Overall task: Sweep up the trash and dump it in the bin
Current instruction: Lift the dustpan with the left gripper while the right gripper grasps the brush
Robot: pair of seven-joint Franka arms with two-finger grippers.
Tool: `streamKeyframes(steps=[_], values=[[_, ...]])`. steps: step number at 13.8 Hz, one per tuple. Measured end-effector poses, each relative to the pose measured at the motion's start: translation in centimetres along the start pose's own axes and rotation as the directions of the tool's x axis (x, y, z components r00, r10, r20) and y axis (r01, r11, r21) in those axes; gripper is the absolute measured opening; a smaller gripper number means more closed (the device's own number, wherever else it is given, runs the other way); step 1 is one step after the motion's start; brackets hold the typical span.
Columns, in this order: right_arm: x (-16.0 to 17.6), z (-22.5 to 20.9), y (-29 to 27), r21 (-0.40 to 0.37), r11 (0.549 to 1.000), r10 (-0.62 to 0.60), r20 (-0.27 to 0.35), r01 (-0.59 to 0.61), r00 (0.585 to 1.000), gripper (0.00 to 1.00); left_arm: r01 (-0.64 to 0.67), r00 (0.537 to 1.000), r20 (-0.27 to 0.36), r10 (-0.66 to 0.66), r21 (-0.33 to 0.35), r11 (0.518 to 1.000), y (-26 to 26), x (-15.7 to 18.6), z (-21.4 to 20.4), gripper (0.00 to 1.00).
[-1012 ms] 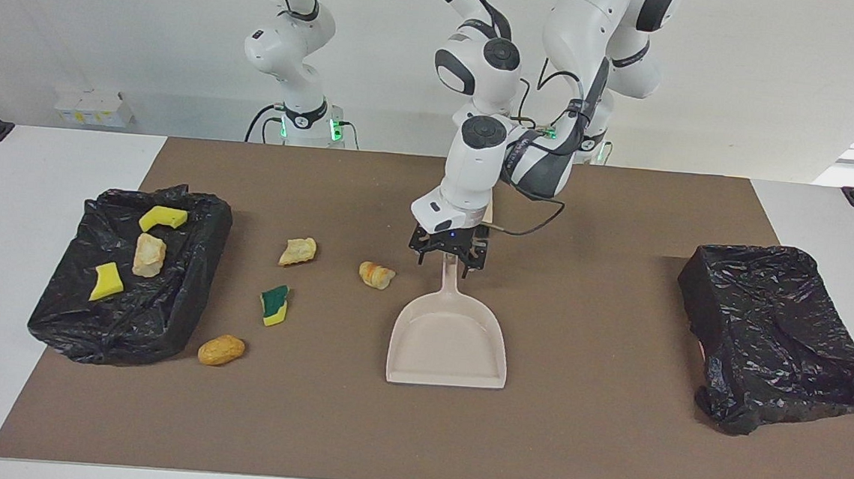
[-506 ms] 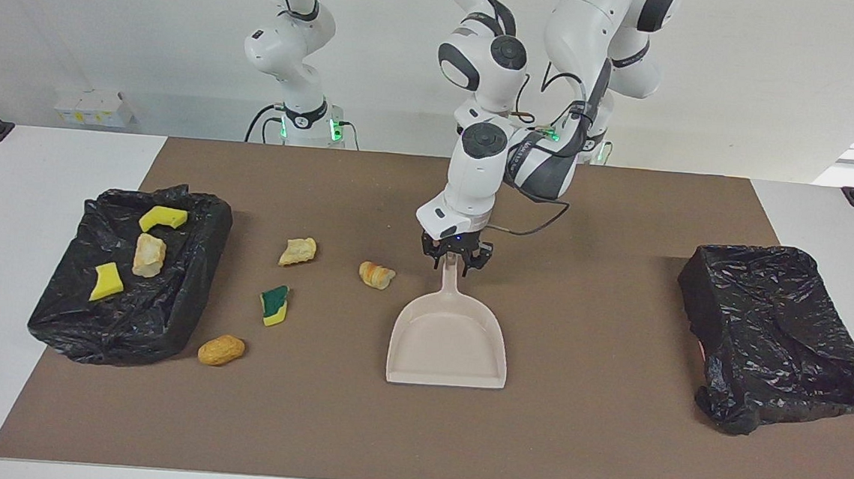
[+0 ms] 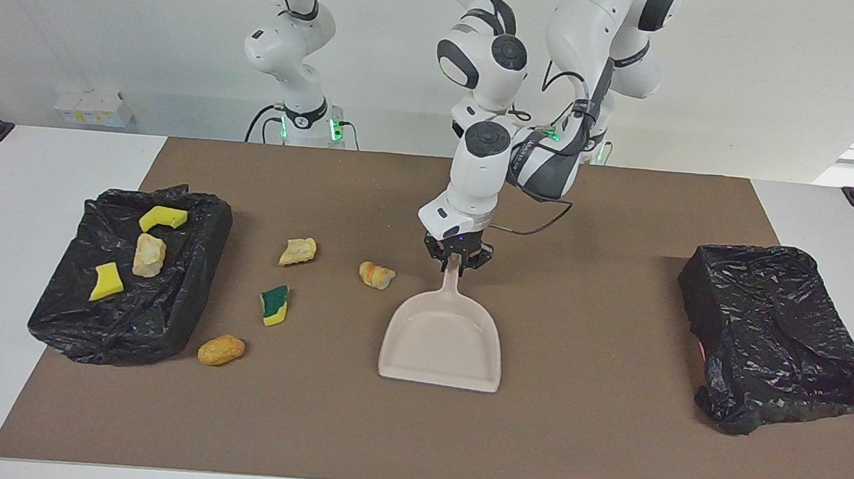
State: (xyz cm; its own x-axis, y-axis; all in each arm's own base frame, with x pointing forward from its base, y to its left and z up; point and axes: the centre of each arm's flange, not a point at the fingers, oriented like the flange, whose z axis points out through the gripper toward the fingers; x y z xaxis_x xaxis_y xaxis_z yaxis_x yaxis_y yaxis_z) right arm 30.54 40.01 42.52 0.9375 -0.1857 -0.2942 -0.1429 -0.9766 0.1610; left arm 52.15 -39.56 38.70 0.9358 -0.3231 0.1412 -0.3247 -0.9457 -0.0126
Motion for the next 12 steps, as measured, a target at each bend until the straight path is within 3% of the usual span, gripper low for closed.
streamKeyframes(steps=[3, 6, 8, 12], values=[[2.3, -2.0, 4.0, -0.05, 0.997, 0.057, -0.029, -0.059, 0.998, 0.26, -0.195, 0.981, 0.022, 0.194, 0.024, 0.981, -3.7, 0.5, -2.1, 0.33], [5.5, -2.5, 7.0, -0.121, 0.987, 0.093, -0.105, -0.106, 0.99, 0.26, -0.375, 0.926, 0.064, 0.373, 0.024, 0.927, -6.9, 0.5, -3.6, 0.33], [8.3, -2.6, 9.3, -0.167, 0.979, 0.091, -0.149, -0.115, 0.985, 0.26, -0.502, 0.861, 0.101, 0.499, 0.008, 0.865, -8.8, 0.3, -4.1, 0.33], [15.1, -2.3, 15.9, -0.276, 0.958, 0.033, -0.177, -0.082, 0.984, 0.26, -0.697, 0.705, 0.138, 0.695, -0.039, 0.716, -10.5, 0.1, -3.8, 0.33]])
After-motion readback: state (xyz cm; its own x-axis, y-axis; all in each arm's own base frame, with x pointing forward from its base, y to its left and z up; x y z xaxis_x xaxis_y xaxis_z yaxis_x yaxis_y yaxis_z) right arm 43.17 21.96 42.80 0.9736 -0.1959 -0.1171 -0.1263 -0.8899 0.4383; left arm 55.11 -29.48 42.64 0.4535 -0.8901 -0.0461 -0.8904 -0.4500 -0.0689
